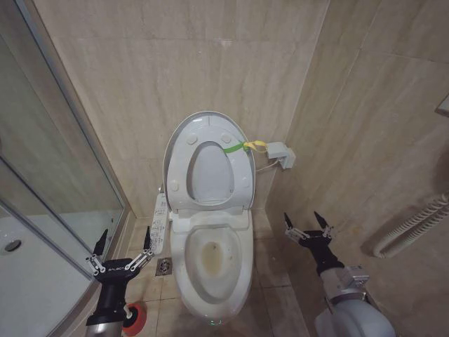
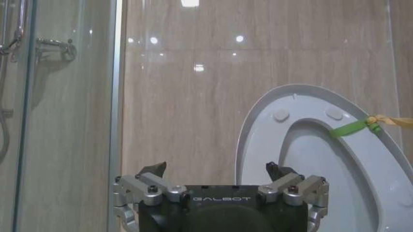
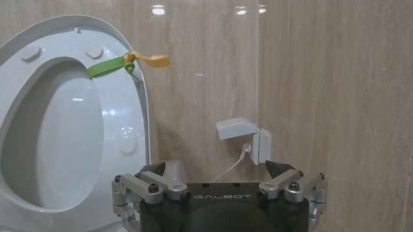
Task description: Open the toilet lid, clean the toilet bowl with a toilet brush, close the toilet lid, and flush.
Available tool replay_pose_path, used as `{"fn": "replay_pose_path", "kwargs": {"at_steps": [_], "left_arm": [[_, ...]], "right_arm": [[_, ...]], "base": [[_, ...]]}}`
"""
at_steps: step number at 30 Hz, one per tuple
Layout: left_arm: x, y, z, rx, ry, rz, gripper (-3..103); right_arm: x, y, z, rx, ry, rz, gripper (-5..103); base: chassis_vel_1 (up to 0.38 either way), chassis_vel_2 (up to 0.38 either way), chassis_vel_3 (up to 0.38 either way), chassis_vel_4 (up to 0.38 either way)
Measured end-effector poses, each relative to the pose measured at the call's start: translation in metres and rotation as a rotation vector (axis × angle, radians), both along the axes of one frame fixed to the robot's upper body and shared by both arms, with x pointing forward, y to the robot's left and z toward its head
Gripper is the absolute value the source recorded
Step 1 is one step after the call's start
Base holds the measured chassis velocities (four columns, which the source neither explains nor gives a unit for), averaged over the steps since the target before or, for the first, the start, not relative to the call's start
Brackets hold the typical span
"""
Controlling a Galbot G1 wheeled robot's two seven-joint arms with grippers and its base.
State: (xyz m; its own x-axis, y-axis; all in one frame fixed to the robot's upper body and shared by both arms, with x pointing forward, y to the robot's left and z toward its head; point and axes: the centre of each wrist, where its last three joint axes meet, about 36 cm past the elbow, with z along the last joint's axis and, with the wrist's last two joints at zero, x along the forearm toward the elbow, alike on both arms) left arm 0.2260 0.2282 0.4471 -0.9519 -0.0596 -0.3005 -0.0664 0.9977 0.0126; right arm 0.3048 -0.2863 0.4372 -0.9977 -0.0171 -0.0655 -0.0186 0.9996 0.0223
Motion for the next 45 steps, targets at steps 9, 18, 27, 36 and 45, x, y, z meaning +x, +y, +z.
{"fn": "replay_pose_path", "kwargs": {"at_steps": [9,18,27,36,45], "left_arm": [[0.000,0.000,0.000,0.000,0.000,0.000,100],[0.000,0.000,0.000,0.000,0.000,0.000,100],[0.000,0.000,0.000,0.000,0.000,0.000,100],[0.000,0.000,0.000,0.000,0.000,0.000,100],[0.000,0.000,0.000,0.000,0.000,0.000,100]], "right_arm": [[-0.001,0.003,0.002,0.035,-0.011,0.035,100],[-0.001,0.001,0.000,0.031,-0.049,0.019,100],[0.024,-0.011,-0.005,-0.021,-0.095,-0.026,100],[0.095,-0.020,-0.002,0.013,-0.115,-0.037,100],[0.171,-0.018,-0.001,0.055,-0.140,-0.064,100]], "base": [[0.000,0.000,0.000,0.000],[-0.054,0.036,0.045,-0.056],[-0.014,0.013,0.012,-0.013],[0.000,0.000,0.000,0.000],[0.000,0.000,0.000,0.000]]}}
